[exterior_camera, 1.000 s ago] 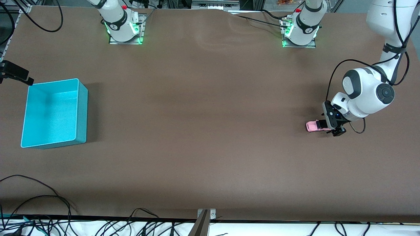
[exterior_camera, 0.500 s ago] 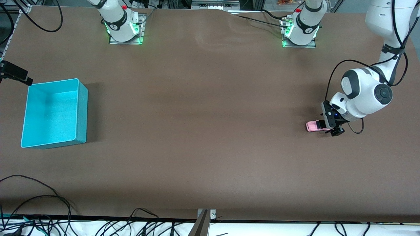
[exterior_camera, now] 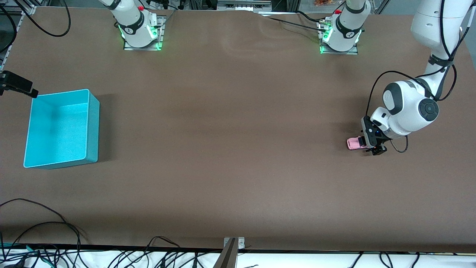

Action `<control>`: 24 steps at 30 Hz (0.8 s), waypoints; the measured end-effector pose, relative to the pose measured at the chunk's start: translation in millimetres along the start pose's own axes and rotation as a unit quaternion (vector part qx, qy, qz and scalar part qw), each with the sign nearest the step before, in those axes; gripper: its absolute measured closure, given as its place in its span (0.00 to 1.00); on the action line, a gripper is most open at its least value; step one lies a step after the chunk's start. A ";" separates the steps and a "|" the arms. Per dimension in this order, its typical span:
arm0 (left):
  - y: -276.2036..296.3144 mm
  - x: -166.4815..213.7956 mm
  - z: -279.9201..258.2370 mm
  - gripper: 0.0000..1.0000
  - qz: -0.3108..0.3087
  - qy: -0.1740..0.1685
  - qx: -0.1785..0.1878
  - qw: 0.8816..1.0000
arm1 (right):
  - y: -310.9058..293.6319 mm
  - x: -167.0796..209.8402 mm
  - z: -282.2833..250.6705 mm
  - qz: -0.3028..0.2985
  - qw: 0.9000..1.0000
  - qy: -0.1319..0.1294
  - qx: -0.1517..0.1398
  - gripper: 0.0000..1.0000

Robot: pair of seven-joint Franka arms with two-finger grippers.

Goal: Wind and store pink jeep toy

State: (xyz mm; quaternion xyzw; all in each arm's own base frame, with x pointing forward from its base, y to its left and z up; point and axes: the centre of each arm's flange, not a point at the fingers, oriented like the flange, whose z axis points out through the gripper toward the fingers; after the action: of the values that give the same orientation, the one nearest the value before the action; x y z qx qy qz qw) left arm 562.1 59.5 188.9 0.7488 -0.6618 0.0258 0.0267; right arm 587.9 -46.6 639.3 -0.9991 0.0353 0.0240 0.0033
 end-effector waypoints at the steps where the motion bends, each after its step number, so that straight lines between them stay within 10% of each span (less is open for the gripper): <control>1: 0.0 0.1 -0.1 0.02 0.001 0.000 0.000 1.000 | 0.0 0.0 0.1 0.000 1.000 0.000 0.000 0.00; 12: -5.5 2.3 -5.1 0.48 0.070 -0.001 0.009 0.998 | 0.1 0.5 3.8 0.000 1.000 -0.004 0.000 0.00; 24: -5.6 2.4 -5.1 0.49 0.089 -0.001 0.009 0.996 | 0.1 0.9 5.3 0.000 1.000 -0.005 0.000 0.00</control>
State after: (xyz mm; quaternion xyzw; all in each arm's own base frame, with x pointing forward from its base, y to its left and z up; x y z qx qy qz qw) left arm 567.9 58.1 194.1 0.6869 -0.7258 0.0334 0.0169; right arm 588.6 -46.7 634.0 -0.9989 0.0355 0.0294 0.0035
